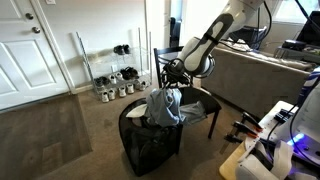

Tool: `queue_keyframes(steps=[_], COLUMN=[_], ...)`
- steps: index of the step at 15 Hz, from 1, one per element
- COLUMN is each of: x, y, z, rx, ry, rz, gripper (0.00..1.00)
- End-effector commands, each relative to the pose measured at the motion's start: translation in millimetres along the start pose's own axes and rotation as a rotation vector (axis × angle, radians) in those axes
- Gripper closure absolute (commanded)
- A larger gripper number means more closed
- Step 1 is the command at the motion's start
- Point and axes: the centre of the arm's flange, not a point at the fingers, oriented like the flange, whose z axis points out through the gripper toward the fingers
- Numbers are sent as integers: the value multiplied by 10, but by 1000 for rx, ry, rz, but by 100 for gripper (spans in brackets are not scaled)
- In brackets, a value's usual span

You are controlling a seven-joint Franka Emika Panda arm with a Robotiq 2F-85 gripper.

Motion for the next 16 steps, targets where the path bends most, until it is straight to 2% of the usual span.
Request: queue_keyframes(steps=[1,3,6,9,13,16], x=[42,-97,-555,-868,-868,-647], y=[-112,-246,-424,-506,-595,-732], z=[-165,-87,91,216,205,135], rx=[3,-12,-68,-105,-94,-21], ry=[53,51,18,3,10,70], rz=[12,-28,-136,-210,-200,-177], gripper=[97,97,97,97,97,97])
